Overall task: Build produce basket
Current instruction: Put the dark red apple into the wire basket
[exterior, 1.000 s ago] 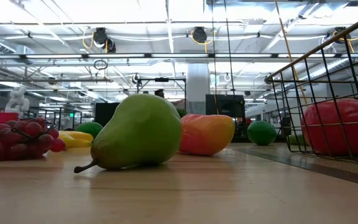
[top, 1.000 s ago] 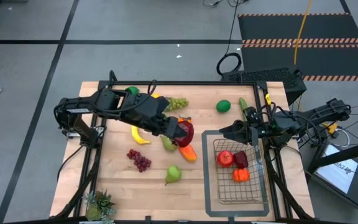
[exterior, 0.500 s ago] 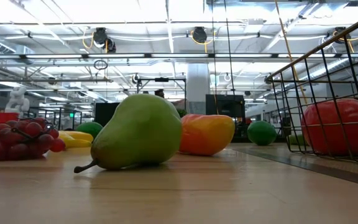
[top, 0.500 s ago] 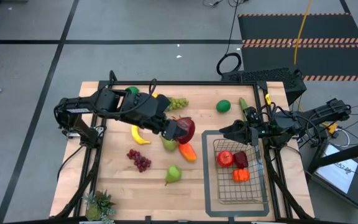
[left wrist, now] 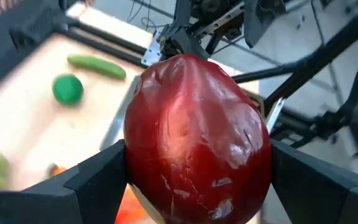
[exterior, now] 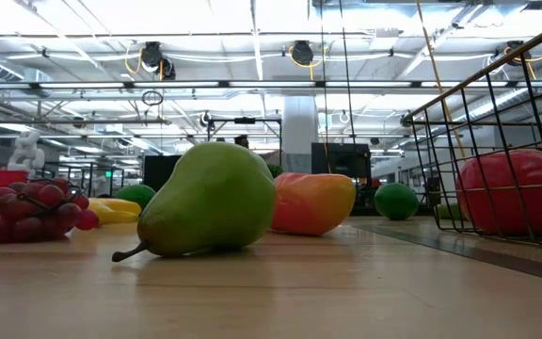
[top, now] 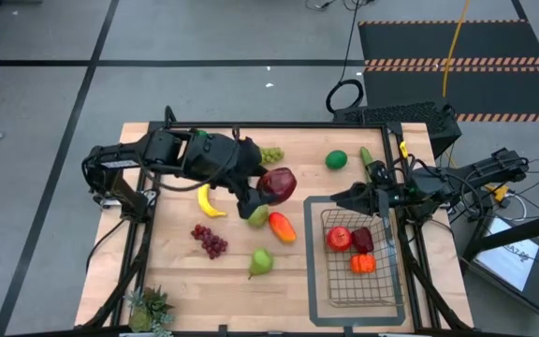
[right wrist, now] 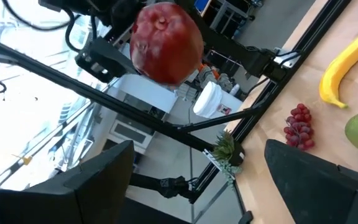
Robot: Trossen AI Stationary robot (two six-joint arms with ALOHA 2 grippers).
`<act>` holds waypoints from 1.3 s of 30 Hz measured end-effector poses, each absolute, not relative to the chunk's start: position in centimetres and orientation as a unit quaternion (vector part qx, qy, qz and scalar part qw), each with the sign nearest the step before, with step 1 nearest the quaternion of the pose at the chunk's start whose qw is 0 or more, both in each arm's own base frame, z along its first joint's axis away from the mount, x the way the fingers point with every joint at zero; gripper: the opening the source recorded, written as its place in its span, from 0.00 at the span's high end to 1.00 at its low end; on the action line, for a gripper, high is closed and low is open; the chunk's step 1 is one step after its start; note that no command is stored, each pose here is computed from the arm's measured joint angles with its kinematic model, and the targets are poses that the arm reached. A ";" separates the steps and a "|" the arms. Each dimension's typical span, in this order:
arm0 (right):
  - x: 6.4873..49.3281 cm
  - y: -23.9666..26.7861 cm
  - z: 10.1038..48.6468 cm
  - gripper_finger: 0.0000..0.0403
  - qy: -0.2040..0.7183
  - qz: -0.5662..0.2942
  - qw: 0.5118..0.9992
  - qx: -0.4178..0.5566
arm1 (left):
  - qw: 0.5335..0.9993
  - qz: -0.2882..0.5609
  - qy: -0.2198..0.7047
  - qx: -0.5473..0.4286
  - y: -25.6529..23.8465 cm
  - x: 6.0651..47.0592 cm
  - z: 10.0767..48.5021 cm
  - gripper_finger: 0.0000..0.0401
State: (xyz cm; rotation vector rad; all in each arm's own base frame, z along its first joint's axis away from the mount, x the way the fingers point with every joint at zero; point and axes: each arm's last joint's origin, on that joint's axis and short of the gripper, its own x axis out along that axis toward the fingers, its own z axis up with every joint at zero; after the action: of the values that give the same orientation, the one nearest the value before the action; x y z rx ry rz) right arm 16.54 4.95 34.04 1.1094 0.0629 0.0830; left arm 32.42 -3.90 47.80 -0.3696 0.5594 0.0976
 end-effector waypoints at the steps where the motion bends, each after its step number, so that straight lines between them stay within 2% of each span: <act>1: 16.5 4.9 34.0 0.11 0.030 0.039 0.846 0.531 | 0.947 0.043 0.275 -0.159 -3.8 32.4 47.8 0.14; 7: 16.5 4.9 34.0 0.11 0.032 0.038 0.826 0.562 | 0.965 0.004 0.262 0.005 -3.4 32.6 48.1 0.14; 13: 16.5 4.9 34.0 0.11 0.032 0.035 0.803 0.594 | 0.957 -0.016 0.242 0.157 -3.3 32.8 48.4 0.14; 17: 16.5 4.9 34.0 0.11 0.026 0.025 0.790 0.612 | 0.947 -0.006 0.244 0.210 -3.1 32.8 48.4 0.14; 23: 16.8 4.7 34.3 0.11 -0.019 -0.002 0.781 0.624 | 0.953 0.004 0.246 0.178 -3.1 32.8 48.4 0.14; 33: 20.1 5.5 35.1 0.11 -0.135 -0.002 0.814 0.564 | 0.967 0.082 0.237 -0.042 -3.0 32.8 48.4 0.14; 39: 21.5 5.8 34.7 0.11 -0.139 -0.025 0.807 0.573 | 0.961 0.082 0.256 -0.069 -3.2 33.0 47.8 0.14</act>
State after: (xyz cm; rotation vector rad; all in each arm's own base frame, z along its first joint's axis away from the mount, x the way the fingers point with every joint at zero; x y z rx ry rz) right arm 21.54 5.82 34.73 1.2259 -0.2970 -0.0543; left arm 33.04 -3.23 47.78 -0.1397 0.5189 0.1663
